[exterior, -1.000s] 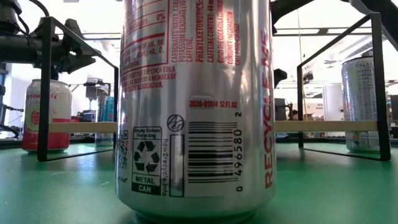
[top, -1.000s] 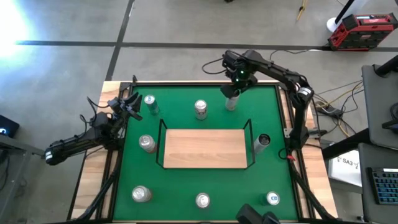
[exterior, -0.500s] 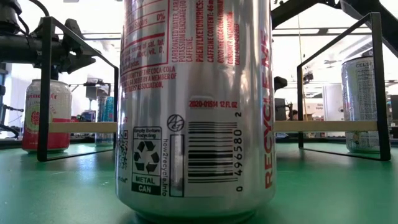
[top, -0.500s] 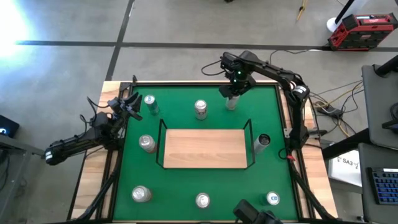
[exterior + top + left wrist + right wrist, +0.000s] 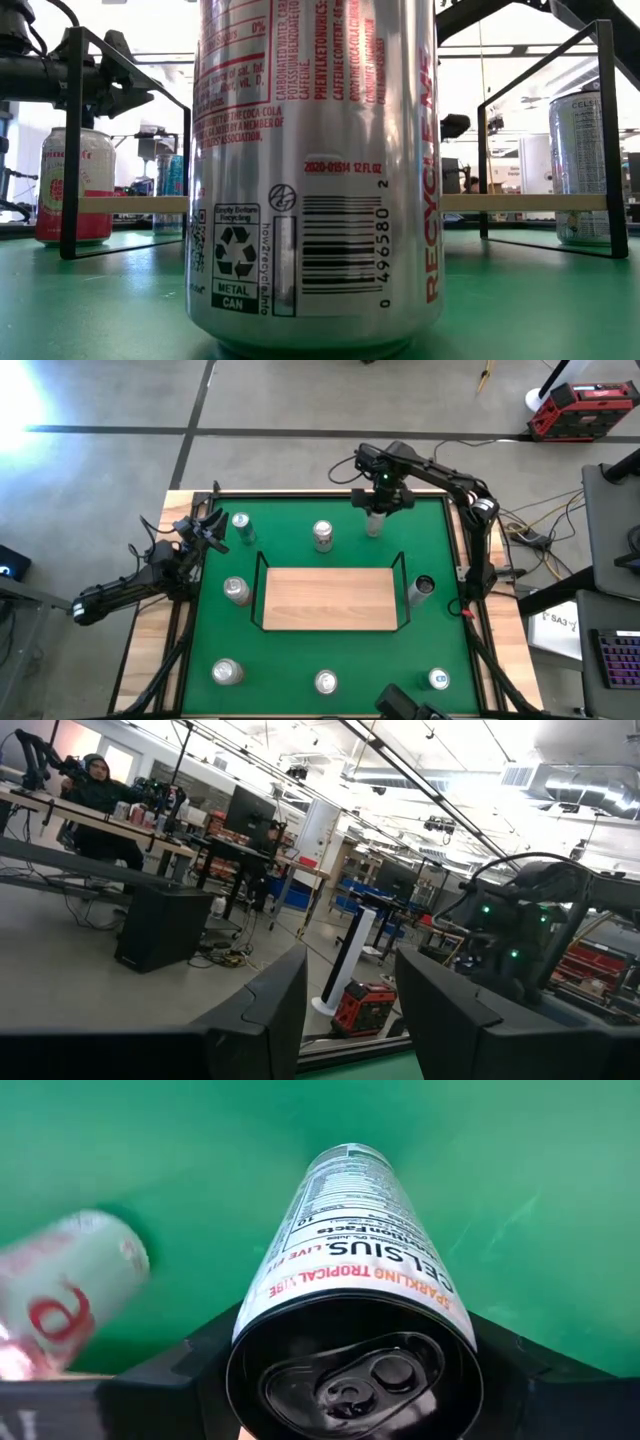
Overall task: Place canned beverage on shelf
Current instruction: Put the top white-yellow soda can on the shelf
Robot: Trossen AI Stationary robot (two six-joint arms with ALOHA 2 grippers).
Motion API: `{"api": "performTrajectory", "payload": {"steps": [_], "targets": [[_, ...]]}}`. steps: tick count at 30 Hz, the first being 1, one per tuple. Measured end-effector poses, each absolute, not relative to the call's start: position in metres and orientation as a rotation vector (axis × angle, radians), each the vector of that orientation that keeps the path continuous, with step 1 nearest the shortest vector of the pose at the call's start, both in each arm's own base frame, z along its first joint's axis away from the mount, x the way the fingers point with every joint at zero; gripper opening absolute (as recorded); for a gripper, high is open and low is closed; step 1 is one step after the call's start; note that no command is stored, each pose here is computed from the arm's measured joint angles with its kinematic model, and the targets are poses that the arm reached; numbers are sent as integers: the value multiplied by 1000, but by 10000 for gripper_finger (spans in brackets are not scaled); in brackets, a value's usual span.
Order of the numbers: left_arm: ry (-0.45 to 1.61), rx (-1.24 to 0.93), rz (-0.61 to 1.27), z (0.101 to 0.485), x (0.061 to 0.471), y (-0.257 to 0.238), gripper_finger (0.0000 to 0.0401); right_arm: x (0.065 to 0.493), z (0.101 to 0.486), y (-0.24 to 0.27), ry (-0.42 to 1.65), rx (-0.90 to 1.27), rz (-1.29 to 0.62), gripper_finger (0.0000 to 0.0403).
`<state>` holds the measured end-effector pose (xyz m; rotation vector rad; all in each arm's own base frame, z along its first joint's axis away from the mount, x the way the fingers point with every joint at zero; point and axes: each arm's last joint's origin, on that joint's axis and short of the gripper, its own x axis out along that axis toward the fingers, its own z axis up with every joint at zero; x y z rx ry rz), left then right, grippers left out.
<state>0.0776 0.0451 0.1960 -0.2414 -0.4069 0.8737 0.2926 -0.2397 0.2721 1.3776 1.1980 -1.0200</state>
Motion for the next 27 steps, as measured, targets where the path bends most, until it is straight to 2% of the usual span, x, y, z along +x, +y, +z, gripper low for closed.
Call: {"api": "performTrajectory", "payload": {"steps": [8,16,27], "targets": [[-407,-241,874,196,78,45,137,297,285,-241,1004,1617,-1221,281],[-407,-241,874,196,78,45,137,302,286,-238,797,1855,-1444,264],[-408,-242,874,196,78,45,137,317,282,-227,461,2103,-1715,264]]}}
